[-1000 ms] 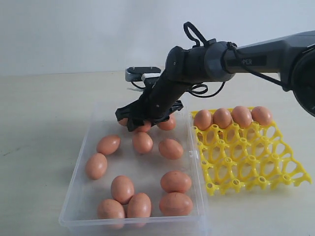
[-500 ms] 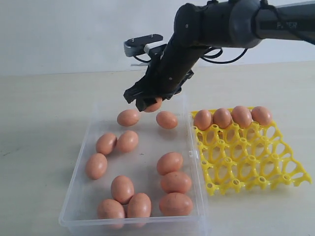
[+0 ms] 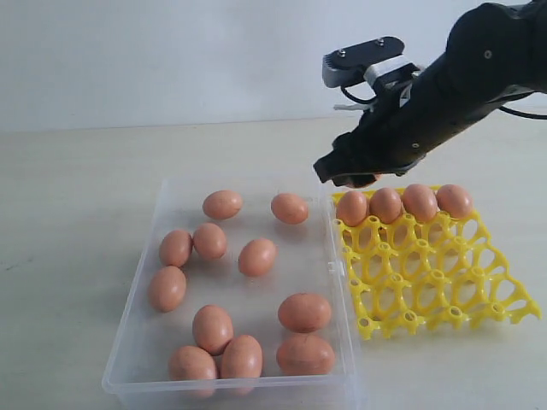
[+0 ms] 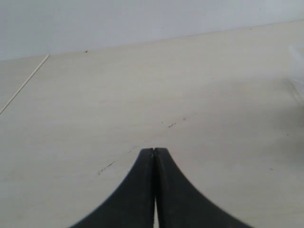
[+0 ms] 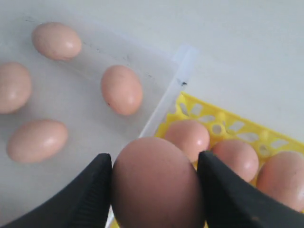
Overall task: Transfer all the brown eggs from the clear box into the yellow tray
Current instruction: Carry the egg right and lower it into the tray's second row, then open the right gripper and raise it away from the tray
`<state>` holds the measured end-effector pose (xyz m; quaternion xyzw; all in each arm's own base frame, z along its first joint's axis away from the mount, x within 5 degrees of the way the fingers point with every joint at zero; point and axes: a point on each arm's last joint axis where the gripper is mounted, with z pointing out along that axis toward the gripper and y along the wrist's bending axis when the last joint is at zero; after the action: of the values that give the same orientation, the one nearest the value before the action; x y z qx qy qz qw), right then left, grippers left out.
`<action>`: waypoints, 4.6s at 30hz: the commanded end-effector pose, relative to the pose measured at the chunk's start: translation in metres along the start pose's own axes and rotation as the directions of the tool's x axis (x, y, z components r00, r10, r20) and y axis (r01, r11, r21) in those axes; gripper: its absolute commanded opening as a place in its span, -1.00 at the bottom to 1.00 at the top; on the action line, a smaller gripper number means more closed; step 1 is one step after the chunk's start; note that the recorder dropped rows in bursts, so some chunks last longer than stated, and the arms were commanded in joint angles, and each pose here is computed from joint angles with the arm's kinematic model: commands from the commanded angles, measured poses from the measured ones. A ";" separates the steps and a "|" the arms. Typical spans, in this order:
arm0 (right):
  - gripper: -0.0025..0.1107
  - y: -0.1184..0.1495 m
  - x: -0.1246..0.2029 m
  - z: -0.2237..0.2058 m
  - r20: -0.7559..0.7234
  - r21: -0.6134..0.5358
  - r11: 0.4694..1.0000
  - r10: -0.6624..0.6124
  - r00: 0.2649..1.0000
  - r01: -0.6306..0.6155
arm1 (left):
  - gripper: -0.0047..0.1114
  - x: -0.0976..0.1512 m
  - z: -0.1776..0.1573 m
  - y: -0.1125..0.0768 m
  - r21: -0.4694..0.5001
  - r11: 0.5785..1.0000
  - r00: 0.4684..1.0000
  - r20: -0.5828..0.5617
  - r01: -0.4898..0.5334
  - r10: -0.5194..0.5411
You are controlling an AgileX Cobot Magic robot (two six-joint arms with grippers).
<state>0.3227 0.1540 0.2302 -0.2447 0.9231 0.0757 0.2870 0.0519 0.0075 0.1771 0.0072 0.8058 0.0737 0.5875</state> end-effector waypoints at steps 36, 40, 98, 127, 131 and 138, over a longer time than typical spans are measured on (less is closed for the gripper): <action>-0.96 -0.009 0.036 0.045 -0.193 0.000 0.999 0.033 0.981 -0.034 | -0.92 -0.002 0.000 0.000 0.004 1.000 1.000 0.013 0.003 -0.003; -0.96 -0.009 0.035 0.045 -0.183 0.001 0.999 0.034 0.982 -0.034 | -0.92 -0.002 0.000 0.000 0.004 1.000 1.000 0.013 0.003 -0.003; -0.96 -0.038 0.069 -0.002 -0.260 0.139 0.990 0.074 0.963 -0.039 | -0.92 -0.002 0.000 0.000 0.004 1.000 1.000 0.013 0.003 -0.003; -0.96 0.031 0.096 0.035 -0.298 -0.036 0.996 0.068 0.952 -0.083 | -0.92 -0.002 0.000 0.000 0.004 1.000 1.000 0.013 0.003 -0.003; -0.96 0.033 0.096 0.032 -0.304 -0.043 0.996 0.056 0.951 -0.073 | -0.92 -0.002 0.000 0.000 0.004 1.000 1.000 0.013 0.003 -0.003; -0.94 0.033 0.078 -0.010 -0.192 -0.053 0.998 0.027 0.981 -0.038 | -0.92 -0.002 0.000 0.000 0.004 1.000 1.000 0.013 0.003 -0.003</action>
<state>0.2476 0.1490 0.1782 -0.2364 0.9551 0.0785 0.1606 0.0519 0.0075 0.1771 0.0072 0.8058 0.0737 0.5875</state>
